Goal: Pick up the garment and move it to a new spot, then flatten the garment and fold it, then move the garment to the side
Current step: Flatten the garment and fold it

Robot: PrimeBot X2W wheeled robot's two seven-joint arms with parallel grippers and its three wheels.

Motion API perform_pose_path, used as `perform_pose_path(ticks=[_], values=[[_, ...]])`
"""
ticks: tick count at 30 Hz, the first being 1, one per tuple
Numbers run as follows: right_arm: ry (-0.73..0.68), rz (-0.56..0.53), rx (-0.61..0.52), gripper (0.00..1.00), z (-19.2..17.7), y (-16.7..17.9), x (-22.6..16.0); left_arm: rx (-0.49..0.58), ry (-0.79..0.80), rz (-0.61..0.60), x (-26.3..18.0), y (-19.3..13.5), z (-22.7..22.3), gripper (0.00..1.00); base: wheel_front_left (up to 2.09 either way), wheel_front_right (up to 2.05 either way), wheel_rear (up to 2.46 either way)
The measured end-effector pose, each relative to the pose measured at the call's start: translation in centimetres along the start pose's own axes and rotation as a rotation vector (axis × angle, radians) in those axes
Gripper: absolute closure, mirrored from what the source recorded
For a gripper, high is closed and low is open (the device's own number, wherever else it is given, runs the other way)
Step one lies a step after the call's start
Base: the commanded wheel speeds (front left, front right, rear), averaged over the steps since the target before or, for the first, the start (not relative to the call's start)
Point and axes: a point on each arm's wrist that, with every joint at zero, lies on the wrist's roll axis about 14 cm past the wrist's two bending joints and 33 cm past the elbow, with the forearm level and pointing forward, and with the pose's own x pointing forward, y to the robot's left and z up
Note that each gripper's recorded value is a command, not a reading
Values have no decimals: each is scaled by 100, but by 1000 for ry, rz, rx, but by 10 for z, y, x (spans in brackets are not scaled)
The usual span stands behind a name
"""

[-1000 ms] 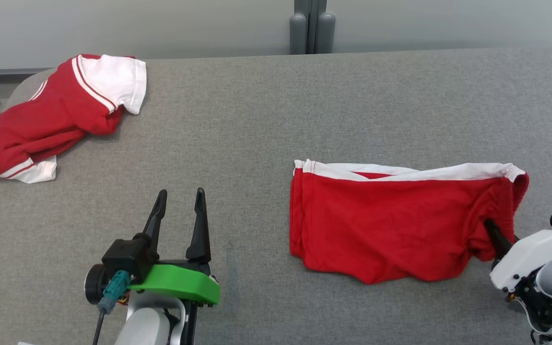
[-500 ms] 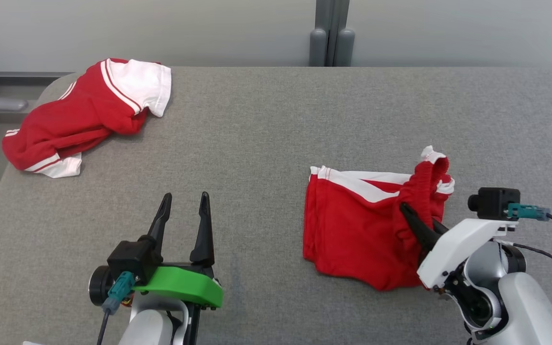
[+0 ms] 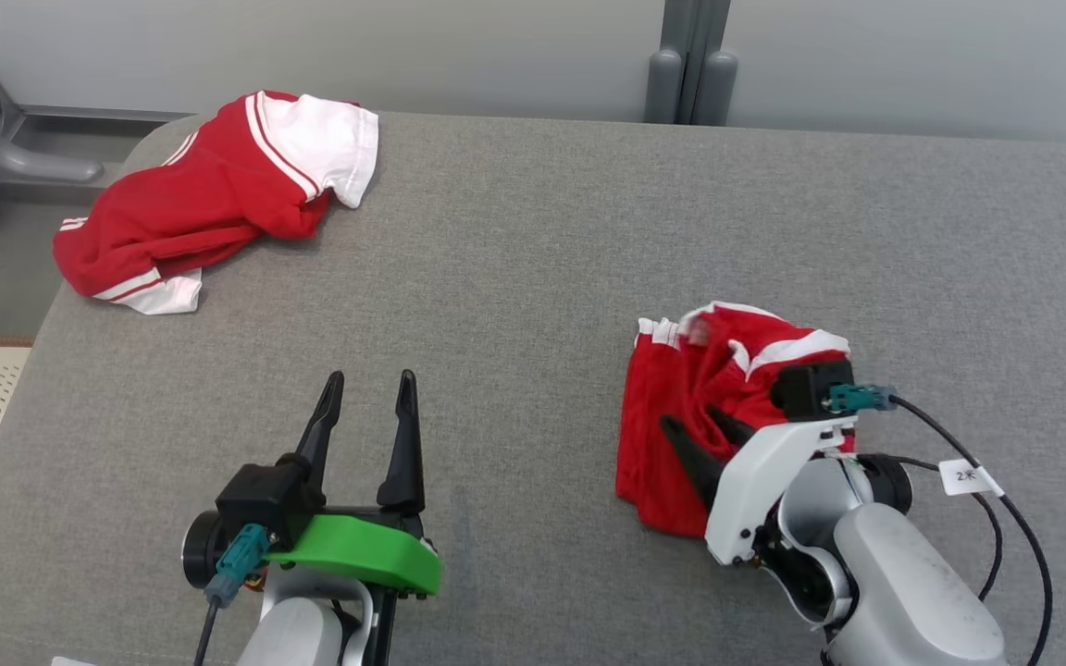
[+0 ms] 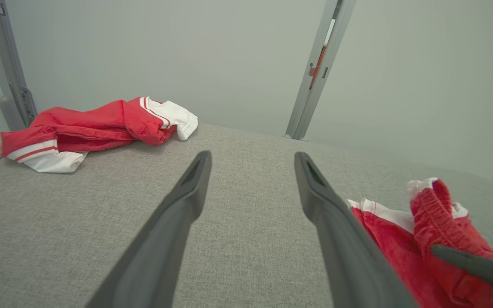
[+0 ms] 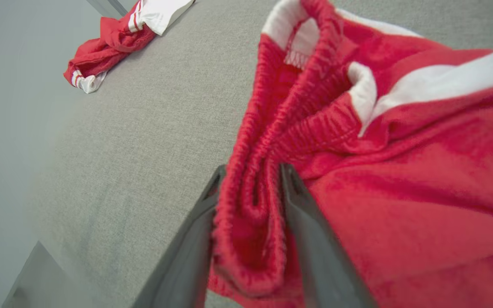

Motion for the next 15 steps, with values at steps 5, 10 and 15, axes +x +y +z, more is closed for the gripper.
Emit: perform_pose_path(ticks=[5, 10, 15], values=[[-3, 21, -146, 0, -3, 9, 6, 0, 3, 7, 0, 1, -1, 0, 0, 0, 0], [-49, 80, -160, 0, 3, 31, 5, -4, 6, -3, 3, -2, -3, 0, 0, 0, 0], [-181, 26, -188, 0, 33, 11, -8, -7, 8, -38, 8, -13, -4, 0, 0, 0, 0]])
